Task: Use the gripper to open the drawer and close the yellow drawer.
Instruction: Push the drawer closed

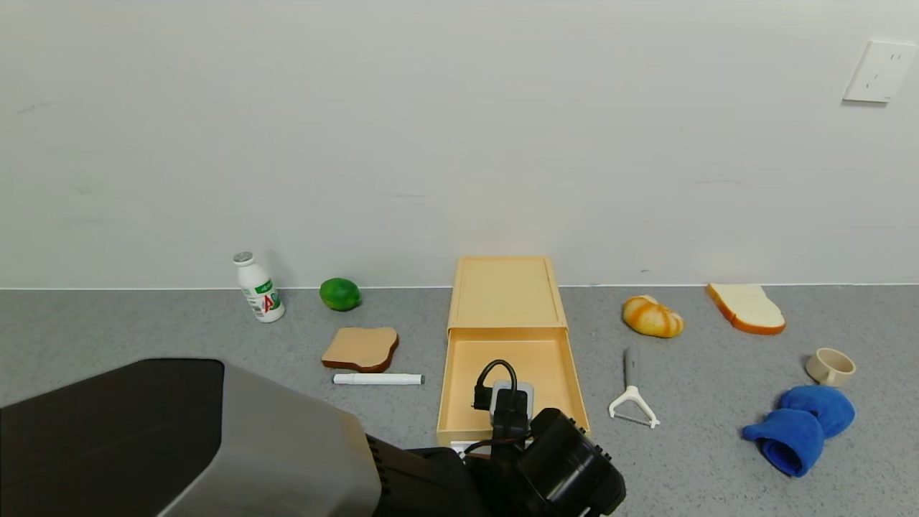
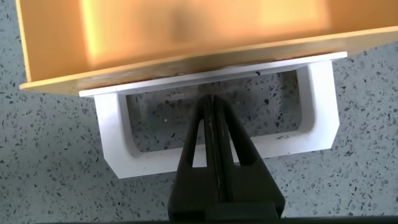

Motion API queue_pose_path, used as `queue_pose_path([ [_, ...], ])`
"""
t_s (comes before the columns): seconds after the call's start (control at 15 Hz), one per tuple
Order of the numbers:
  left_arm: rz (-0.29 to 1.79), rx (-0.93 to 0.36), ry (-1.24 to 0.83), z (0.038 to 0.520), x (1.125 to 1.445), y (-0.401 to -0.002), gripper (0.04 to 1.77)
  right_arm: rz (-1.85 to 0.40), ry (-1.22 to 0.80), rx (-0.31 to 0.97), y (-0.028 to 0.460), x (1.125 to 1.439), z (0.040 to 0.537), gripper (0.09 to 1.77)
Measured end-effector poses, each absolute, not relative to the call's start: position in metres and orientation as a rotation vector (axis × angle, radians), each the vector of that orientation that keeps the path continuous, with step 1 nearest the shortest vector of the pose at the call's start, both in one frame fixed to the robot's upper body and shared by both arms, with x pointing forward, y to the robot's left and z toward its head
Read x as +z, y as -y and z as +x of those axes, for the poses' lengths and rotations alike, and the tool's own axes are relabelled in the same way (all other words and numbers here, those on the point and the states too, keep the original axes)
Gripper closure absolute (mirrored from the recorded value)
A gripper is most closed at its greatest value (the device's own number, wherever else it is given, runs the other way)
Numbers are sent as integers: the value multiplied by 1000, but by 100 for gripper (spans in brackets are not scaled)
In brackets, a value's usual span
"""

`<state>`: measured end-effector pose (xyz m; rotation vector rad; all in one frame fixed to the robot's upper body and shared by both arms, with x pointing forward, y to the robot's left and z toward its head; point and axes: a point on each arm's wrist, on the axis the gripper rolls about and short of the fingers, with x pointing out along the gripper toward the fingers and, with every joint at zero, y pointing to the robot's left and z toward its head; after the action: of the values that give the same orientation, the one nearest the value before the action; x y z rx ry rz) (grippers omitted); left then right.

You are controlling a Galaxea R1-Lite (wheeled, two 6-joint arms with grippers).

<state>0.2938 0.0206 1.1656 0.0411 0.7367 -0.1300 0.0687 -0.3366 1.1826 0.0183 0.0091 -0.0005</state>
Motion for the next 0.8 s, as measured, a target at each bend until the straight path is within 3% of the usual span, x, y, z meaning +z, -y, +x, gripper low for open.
queue_pose_path([
  [0.8, 27, -106, -718, 312, 1170, -13, 170, 18, -9, 0, 337, 1183, 69, 15],
])
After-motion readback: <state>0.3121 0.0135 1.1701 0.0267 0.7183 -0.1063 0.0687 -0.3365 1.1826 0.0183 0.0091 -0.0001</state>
